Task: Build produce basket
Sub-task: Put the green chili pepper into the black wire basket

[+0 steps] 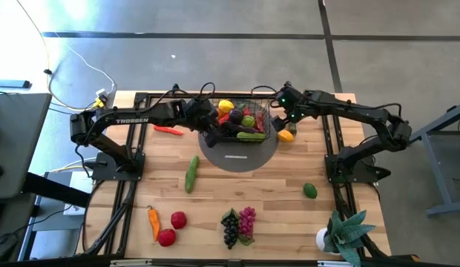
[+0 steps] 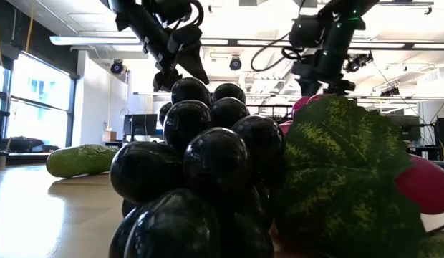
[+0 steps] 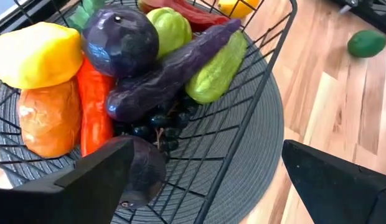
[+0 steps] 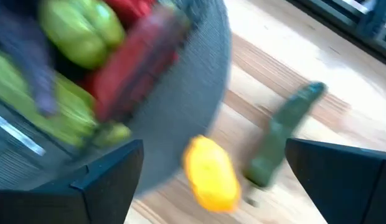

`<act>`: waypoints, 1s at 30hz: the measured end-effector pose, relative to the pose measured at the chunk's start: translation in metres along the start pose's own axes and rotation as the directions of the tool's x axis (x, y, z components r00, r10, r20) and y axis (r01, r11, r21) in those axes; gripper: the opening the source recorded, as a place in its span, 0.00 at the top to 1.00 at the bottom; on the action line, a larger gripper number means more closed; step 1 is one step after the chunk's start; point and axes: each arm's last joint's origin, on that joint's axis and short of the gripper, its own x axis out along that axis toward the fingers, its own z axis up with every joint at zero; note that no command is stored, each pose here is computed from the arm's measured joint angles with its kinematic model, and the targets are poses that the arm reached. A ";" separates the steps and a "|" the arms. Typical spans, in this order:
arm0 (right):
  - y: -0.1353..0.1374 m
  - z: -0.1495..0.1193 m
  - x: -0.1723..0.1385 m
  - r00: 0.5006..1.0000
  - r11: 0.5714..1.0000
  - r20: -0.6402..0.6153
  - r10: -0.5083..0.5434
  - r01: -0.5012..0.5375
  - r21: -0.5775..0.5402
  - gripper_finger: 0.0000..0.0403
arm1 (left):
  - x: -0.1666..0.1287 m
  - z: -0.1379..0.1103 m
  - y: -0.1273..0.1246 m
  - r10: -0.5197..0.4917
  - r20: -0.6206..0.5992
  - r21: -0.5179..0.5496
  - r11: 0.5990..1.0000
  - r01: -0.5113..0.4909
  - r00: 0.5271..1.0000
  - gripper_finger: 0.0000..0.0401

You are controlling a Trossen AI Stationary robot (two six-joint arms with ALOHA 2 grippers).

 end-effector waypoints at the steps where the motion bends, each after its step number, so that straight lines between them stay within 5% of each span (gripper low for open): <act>1: -0.004 -0.001 0.000 1.000 1.000 -0.021 -0.011 0.011 -0.019 0.07 | 0.000 0.000 0.000 0.000 0.000 0.001 1.000 0.000 1.000 0.01; 18: 0.000 -0.010 0.038 0.951 0.968 -0.309 0.003 -0.080 -0.236 0.08 | 0.000 -0.004 0.000 -0.012 -0.039 0.017 1.000 0.012 0.999 0.01; 30: 0.009 -0.014 0.062 0.916 0.920 -0.402 -0.014 -0.145 -0.364 0.15 | 0.000 -0.005 0.000 -0.005 -0.056 0.031 0.999 0.006 0.998 0.01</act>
